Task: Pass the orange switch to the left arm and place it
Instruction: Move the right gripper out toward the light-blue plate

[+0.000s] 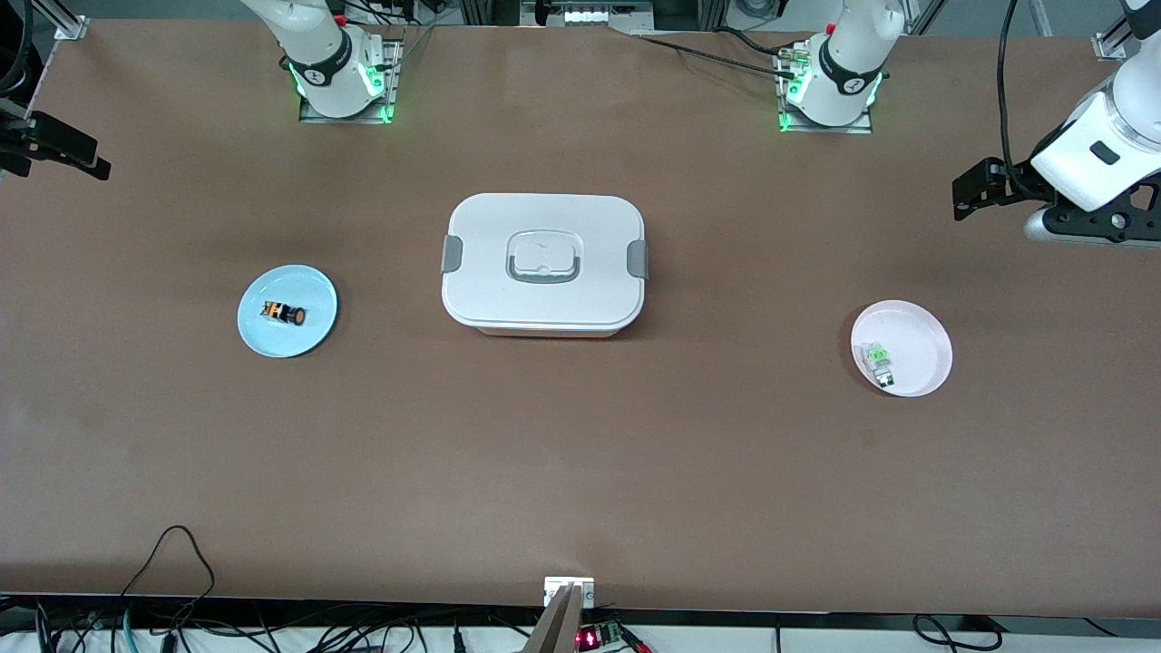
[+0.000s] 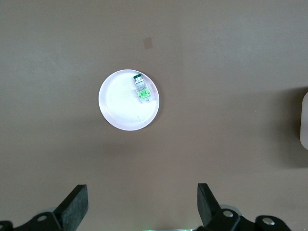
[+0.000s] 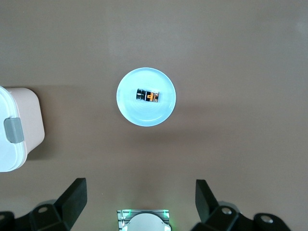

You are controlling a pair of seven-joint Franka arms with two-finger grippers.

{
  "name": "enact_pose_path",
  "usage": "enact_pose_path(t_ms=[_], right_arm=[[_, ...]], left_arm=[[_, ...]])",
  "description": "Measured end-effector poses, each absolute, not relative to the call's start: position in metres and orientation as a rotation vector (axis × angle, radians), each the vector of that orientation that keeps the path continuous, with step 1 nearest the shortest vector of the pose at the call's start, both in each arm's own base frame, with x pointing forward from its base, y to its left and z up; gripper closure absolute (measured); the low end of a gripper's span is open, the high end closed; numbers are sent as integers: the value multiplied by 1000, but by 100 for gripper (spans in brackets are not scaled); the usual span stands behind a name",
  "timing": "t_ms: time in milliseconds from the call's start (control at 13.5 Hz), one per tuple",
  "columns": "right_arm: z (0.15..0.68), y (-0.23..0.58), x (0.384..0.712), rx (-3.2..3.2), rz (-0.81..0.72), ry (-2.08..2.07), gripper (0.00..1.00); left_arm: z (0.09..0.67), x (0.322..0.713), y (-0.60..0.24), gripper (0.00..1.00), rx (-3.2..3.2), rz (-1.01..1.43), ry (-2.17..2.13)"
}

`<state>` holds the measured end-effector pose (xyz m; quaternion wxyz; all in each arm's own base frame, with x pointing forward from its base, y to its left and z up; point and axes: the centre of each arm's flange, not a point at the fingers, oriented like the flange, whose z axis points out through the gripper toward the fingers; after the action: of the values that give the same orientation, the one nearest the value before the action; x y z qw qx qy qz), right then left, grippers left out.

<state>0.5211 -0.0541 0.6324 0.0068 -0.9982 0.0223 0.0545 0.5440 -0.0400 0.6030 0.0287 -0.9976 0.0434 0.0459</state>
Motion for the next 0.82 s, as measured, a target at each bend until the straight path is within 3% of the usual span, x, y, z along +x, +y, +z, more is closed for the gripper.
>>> enact_pose_path(t_ms=[818], right_arm=[[632, -55, 521, -3122, 175, 72, 0]], left_arm=[[603, 544, -43, 0, -3077, 142, 145]])
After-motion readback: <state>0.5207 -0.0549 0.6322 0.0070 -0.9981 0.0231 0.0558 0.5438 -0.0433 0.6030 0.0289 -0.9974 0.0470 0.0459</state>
